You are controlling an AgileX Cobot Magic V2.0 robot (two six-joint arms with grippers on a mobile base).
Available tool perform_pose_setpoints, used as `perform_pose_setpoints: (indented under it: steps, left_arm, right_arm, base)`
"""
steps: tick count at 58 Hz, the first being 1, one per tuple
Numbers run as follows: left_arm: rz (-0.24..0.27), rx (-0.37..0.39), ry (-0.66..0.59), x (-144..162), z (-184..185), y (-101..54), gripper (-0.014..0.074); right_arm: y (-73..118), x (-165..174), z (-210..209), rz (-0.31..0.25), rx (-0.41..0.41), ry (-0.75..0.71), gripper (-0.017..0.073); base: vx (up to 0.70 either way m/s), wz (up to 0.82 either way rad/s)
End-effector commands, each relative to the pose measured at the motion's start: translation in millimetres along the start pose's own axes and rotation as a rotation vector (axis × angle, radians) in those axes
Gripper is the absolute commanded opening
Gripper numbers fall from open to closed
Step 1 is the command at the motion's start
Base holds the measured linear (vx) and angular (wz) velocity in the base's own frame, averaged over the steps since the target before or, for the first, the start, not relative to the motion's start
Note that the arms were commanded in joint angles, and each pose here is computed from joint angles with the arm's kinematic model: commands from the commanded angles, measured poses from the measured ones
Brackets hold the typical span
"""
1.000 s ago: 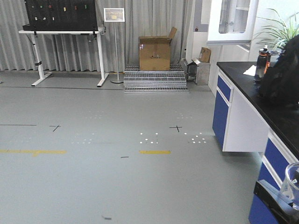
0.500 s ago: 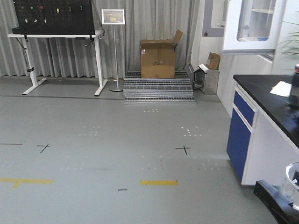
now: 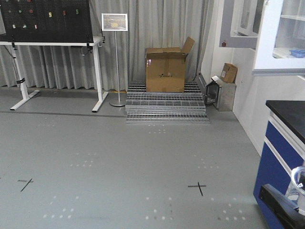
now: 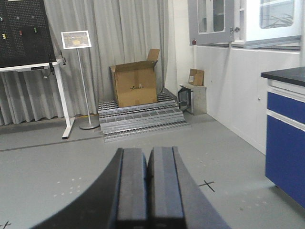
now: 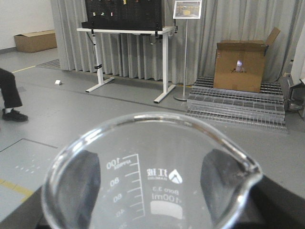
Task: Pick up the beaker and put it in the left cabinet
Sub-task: 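Hold the beaker in the right gripper while driving away from the bench, then drive to the open white cabinet holding the beaker in the right gripper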
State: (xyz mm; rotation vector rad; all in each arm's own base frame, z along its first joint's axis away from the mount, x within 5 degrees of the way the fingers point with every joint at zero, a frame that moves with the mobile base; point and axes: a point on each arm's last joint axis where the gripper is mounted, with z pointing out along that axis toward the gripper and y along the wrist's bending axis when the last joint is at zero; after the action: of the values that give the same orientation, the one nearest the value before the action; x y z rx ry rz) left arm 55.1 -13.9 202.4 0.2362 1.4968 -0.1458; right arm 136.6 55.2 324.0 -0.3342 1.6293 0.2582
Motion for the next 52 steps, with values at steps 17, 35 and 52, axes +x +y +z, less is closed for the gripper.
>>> perform_pose_setpoints:
  steps: [17, 35, 52]
  left_arm:
    - [-0.011, -0.003, -0.086, -3.1, -1.3, 0.2, 0.0001]
    - [-0.011, -0.003, -0.085, -3.1, -1.3, 0.2, 0.0001]
    - [-0.011, -0.003, -0.085, -3.1, -1.3, 0.2, 0.0001]
  right_arm:
    - [-1.3, -12.4, -2.0, -0.010, 0.008, -0.039, -0.0004]
    - [-1.3, -12.4, -2.0, -0.010, 0.008, -0.039, -0.0004]
    - [-1.3, -12.4, -2.0, -0.010, 0.008, -0.039, -0.0004]
  base:
    - [0.76, -0.04]
    - [0.78, -0.03]
    - [0.78, -0.03]
